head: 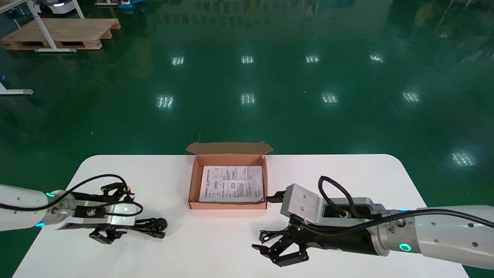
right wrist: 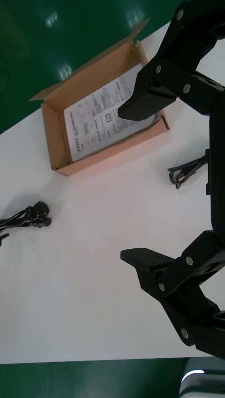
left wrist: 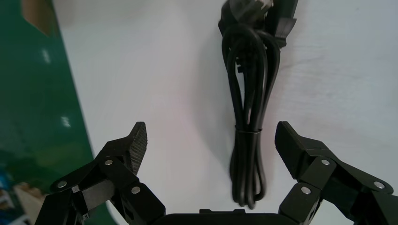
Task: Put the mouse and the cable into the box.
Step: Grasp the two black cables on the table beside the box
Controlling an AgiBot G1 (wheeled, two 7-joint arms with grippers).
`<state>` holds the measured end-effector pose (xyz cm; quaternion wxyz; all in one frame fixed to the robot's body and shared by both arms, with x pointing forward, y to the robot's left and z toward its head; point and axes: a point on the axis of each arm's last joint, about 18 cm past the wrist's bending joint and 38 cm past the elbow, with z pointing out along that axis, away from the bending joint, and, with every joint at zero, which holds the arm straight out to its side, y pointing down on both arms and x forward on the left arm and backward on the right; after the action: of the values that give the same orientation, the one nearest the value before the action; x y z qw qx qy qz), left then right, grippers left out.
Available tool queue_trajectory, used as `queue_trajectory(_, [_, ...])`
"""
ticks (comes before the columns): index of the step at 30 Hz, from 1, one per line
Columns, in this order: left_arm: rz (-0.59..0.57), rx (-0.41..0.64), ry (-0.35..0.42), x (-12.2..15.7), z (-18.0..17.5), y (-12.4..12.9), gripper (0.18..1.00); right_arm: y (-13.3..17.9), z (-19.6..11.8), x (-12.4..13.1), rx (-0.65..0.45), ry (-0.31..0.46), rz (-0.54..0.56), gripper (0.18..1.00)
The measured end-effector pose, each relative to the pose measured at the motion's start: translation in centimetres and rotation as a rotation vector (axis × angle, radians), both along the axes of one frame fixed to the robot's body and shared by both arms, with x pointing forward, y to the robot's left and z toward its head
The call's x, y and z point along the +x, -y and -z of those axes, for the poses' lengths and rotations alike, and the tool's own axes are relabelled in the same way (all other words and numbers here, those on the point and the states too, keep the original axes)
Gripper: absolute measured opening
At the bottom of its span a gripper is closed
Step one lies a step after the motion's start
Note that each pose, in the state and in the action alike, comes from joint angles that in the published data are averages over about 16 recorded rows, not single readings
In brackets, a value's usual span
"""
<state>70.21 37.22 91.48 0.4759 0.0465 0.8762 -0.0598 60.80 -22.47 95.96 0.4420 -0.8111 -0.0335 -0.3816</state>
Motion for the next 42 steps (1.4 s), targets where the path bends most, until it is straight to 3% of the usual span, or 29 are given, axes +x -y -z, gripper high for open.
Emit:
queue_trajectory(11, [-0.058,-0.054,-0.03,2.2,1.0,0.1,1.001,0.1,-0.5,-0.3,0.003,-0.002,0.008,1.001])
queue_trajectory(23, [-0.068,-0.03,-0.058,2.6,1.6,0.0,1.001,-0.2,-0.1,0.3,-0.052,0.034,0.014,1.001])
queue_trajectory(29, [-0.067,-0.019,-0.069,2.7,1.8,-0.1,1.001,-1.1,1.4,2.4,-0.145,0.078,0.038,1.001])
queue_trajectory(42, [-0.066,-0.015,-0.074,2.9,1.8,-0.1,1.001,-2.8,5.5,9.6,-0.375,0.124,0.126,1.001])
